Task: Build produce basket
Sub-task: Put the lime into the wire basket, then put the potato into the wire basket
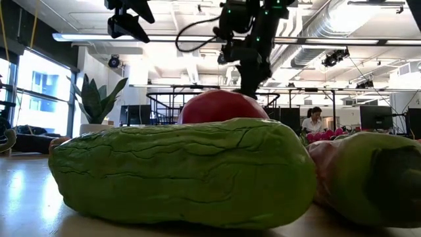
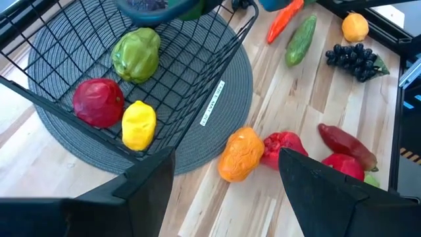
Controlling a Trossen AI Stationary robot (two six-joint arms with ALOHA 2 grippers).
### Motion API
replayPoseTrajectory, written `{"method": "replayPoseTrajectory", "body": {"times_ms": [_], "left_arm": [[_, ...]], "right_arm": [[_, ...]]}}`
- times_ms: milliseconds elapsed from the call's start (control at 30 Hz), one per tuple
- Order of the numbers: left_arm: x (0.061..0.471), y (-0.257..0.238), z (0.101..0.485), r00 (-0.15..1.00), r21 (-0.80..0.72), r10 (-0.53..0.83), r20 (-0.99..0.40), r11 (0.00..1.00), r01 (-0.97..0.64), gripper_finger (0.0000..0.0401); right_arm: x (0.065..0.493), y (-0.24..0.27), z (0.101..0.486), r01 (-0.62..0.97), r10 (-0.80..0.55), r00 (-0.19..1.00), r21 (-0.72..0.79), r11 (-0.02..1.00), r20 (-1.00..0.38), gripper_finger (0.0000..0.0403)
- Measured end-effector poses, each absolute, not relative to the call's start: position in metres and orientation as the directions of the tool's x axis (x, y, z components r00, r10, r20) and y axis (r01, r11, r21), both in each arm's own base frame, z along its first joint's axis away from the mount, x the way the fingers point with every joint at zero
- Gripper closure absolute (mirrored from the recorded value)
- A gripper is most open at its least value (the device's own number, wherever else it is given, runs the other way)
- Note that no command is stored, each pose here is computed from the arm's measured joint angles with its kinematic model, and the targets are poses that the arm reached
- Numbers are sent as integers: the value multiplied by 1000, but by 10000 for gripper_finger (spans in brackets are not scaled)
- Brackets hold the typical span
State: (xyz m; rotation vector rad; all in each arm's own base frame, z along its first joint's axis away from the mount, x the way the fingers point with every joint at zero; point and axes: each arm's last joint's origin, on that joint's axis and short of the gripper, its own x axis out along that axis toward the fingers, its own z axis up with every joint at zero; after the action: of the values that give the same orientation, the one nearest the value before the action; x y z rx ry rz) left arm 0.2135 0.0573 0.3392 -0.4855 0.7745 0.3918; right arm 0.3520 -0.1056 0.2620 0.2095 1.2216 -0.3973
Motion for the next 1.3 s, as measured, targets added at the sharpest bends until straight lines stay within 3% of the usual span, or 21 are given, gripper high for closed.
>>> {"method": "replayPoseTrajectory", "body": {"times_ms": [567,767,967,1300], "left_arm": [[213,57,338,642,-269,156,-751,816,-512,119],[221,60,331,613,-276,159,-774,787,-552,94],[231,60,322,585,-222,134,-800,840,-496,91],[249,49,306,543,-126,88,-835,930,-344,91]], "right_arm": [[350,-122,244,453,-132,206,-25,891,-970,238],[349,-123,244,480,-145,196,-34,877,-970,196],[348,-122,244,482,-144,194,-34,876,-970,150],[352,-123,280,571,-166,230,-5,821,-959,147]]}}
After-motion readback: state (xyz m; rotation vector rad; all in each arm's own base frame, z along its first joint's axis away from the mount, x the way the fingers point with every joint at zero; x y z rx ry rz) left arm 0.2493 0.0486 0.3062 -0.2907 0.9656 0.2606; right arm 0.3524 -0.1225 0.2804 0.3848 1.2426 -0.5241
